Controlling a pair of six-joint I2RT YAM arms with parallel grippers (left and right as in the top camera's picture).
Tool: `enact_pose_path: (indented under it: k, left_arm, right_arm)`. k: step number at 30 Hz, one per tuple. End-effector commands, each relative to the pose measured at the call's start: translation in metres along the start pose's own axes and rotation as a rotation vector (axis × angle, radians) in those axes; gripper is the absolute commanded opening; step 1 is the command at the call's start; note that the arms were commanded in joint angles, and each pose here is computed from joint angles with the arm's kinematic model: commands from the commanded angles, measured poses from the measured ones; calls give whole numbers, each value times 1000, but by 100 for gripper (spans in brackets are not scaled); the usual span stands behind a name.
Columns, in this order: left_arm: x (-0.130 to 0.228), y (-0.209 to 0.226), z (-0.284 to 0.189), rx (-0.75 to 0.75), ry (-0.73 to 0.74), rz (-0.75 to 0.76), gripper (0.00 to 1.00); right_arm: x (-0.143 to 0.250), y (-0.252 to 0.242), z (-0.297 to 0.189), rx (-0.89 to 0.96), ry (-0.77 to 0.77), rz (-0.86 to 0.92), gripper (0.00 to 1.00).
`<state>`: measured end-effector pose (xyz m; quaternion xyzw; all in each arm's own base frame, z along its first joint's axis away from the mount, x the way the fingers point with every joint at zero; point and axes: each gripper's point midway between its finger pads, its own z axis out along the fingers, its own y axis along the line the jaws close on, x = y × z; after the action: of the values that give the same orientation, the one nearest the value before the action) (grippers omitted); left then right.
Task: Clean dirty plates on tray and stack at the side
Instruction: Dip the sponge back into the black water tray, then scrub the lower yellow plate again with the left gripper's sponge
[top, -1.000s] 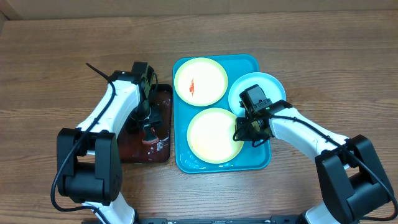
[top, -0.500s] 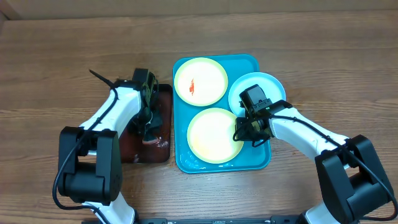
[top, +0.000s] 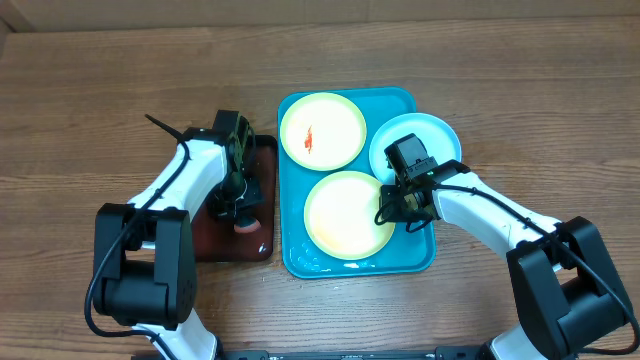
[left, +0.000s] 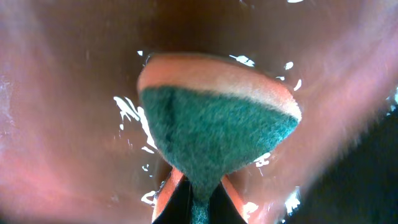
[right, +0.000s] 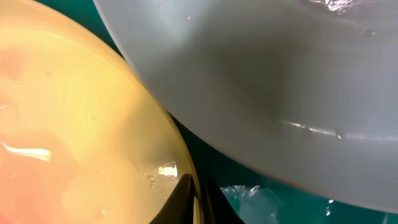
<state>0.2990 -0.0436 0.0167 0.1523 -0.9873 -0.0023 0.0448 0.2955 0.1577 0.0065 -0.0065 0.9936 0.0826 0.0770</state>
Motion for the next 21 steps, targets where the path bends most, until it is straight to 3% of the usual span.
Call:
enact_pose_path:
  k: [1, 7, 13, 21]
  left_arm:
    - [-14, -26, -26, 78, -21, 43, 4]
    - [-7, -85, -66, 159, -60, 179, 4]
    - [18, -143, -60, 208, -79, 225, 4]
    - [64, -196, -10, 309, 154, 194, 4]
  right_arm:
    - [-14, -19, 3, 102, -57, 42, 6]
    - [-12, -19, 3, 104, -52, 43, 6]
    - [-12, -19, 3, 104, -52, 43, 6]
    - [-11, -20, 3, 107, -45, 43, 6]
